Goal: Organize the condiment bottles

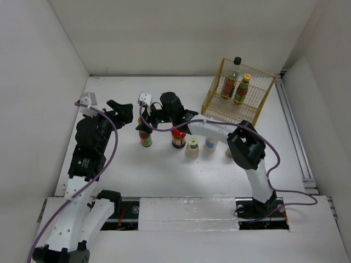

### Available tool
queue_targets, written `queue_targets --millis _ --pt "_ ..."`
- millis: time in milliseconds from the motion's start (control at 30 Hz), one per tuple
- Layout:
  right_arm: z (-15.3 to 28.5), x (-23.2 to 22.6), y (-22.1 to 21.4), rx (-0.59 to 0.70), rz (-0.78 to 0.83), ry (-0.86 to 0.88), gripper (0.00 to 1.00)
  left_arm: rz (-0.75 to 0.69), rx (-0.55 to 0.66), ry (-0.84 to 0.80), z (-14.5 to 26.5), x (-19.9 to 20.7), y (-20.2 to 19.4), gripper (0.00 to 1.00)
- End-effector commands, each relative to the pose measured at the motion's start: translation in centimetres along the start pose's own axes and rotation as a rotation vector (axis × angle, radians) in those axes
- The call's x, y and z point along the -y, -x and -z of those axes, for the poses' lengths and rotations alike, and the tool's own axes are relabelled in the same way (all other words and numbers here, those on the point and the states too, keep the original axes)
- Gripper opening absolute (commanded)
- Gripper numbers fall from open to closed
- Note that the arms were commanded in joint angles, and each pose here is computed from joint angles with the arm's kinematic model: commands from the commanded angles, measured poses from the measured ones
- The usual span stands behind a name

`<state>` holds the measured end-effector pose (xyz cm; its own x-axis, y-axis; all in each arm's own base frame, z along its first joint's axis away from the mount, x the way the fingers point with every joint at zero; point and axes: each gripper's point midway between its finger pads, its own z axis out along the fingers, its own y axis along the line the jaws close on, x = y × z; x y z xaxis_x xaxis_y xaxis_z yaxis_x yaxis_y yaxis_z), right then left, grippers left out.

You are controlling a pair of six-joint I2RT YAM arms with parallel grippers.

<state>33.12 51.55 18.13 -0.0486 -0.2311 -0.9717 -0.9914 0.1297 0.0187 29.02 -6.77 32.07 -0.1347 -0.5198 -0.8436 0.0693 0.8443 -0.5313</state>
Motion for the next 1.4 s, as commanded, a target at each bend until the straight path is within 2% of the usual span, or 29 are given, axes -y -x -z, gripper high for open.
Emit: queue_targets --millis 0,67,100,133,200,233,333,367,400,500,767,1000,1100,1367 --pt "-0.6 1.0 3.5 0.115 0.005 -0.033 0.41 -0.009 0.05 -0.051 0.2 1.2 1.6 0.83" --pt "-0.4 1.1 4.7 0.146 0.015 -0.045 0.29 -0.009 0.05 -0.051 0.2 1.2 1.6 0.83" --pt "-0.4 1.4 4.6 0.151 0.017 -0.061 0.2 -0.009 0.045 -0.06 0.2 1.3 1.5 0.83" --pt "0.4 1.2 6.3 0.183 0.012 -0.074 0.17 -0.009 0.045 -0.06 0.2 1.3 1.5 0.83" --pt "1.6 1.1 8.7 0.242 0.017 -0.1 0.15 -0.009 0.052 -0.065 0.2 1.5 1.7 0.83" --pt "3.3 0.9 11.6 0.324 0.014 -0.108 0.13 -0.009 0.052 -0.065 0.2 1.5 1.7 0.83" --pt "7.3 1.5 15.9 0.479 0.027 -0.105 0.1 -0.009 0.047 -0.072 0.3 1.6 1.6 0.83" --pt "10.4 2.2 18.5 0.544 0.022 -0.131 0.1 -0.018 0.048 -0.072 0.2 1.6 1.6 0.83" --pt "11.4 1.5 19.7 0.576 0.026 -0.125 0.09 -0.018 0.048 -0.072 0.2 1.6 1.6 0.83" --pt "17.5 4.0 22.2 0.648 0.051 -0.231 0.09 -0.018 0.053 -0.064 0.2 1.4 1.7 0.83" --pt "30.8 14.0 18.7 0.627 -0.03 -0.692 0.08 -0.019 0.042 -0.081 0.3 1.7 1.5 0.83" --pt "38.6 18.3 17.3 0.562 -0.054 -0.934 0.08 -0.019 0.033 -0.076 0.0 1.6 1.2 0.83" --pt "40.0 20.0 16.7 0.521 -0.052 -0.995 0.07 -0.019 0.023 -0.071 -0.2 1.4 1.0 0.83" --pt "42.8 22.2 17.1 0.519 -0.006 -1.095 0.07 -0.019 0.026 -0.084 -0.2 1.6 1.1 0.83"
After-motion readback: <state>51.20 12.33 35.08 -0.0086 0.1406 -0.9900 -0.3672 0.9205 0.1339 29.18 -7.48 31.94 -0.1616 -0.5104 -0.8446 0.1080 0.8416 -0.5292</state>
